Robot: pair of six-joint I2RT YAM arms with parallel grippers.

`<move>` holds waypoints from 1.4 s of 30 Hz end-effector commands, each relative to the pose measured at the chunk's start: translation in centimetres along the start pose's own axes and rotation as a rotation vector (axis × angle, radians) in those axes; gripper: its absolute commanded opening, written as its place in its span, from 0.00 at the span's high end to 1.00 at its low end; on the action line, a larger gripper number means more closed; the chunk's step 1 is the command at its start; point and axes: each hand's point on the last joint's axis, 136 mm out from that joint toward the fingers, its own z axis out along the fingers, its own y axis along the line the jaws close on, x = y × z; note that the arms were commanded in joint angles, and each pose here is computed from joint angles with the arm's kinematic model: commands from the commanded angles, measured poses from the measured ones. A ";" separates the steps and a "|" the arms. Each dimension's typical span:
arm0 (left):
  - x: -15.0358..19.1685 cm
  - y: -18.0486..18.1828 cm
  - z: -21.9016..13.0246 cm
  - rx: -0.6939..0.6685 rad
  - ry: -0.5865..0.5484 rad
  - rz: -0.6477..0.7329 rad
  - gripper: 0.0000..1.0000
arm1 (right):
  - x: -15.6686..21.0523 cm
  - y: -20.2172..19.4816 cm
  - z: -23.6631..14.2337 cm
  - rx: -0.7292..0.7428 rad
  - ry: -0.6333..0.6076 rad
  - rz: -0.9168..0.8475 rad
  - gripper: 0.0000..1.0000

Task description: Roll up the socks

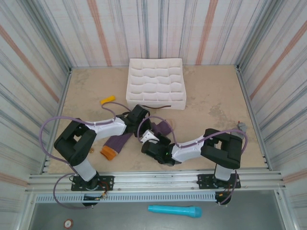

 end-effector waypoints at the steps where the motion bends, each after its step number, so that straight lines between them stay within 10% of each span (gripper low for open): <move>1: 1.4 -0.2 -0.3 0.016 0.049 0.008 0.96 | 3.2 0.3 1.3 -0.007 0.098 0.008 0.74; 7: 1.4 -0.5 -0.4 0.025 0.049 0.012 0.68 | 5.1 0.2 1.8 -0.053 0.144 0.074 0.98; 14: 1.1 -0.9 -0.7 0.041 0.037 0.014 0.33 | 7.4 0.5 2.2 -0.159 0.194 0.201 1.00; 42: -0.6 -0.5 -0.5 0.118 0.058 -0.041 0.27 | 11.4 0.7 3.4 -0.292 0.299 0.482 1.00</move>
